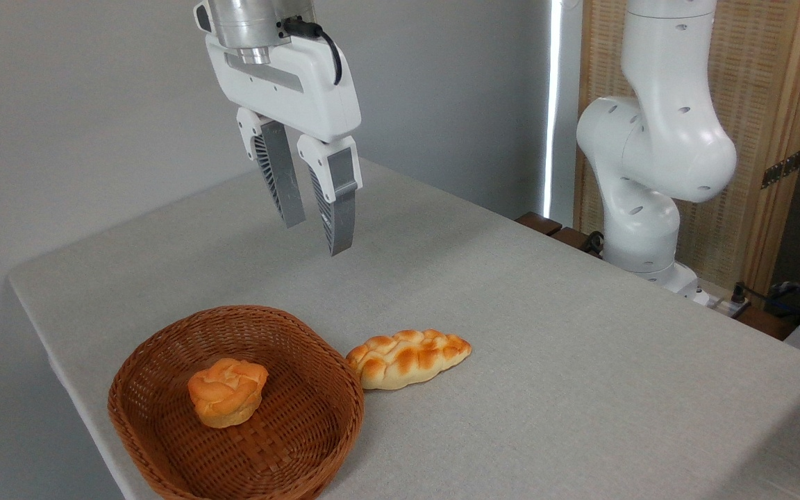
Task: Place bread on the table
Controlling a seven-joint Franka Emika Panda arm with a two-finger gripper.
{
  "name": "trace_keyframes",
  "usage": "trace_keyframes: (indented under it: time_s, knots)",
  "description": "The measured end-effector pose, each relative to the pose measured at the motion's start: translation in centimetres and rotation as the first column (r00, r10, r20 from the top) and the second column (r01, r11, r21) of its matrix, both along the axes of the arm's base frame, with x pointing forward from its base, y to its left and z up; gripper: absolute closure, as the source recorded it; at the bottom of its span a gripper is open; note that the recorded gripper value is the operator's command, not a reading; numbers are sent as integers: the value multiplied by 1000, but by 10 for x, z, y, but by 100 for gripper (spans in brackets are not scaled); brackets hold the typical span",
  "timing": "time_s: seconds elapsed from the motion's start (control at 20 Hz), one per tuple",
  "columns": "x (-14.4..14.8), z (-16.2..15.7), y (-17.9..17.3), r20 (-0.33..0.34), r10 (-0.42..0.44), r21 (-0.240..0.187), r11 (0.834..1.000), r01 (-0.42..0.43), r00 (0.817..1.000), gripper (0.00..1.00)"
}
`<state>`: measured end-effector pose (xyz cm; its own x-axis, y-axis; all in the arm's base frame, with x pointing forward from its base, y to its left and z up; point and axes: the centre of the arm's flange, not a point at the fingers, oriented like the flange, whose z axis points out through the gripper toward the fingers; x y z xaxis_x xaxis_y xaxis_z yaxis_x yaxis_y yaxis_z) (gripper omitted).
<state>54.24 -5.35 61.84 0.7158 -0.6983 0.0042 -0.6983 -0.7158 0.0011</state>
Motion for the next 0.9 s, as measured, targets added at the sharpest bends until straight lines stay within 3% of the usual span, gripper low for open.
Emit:
trace_keyframes:
  time_s: [0.9]
  knots:
    - [-3, -2, -1, -23, 0, -7, 1000, 0, 1000, 0]
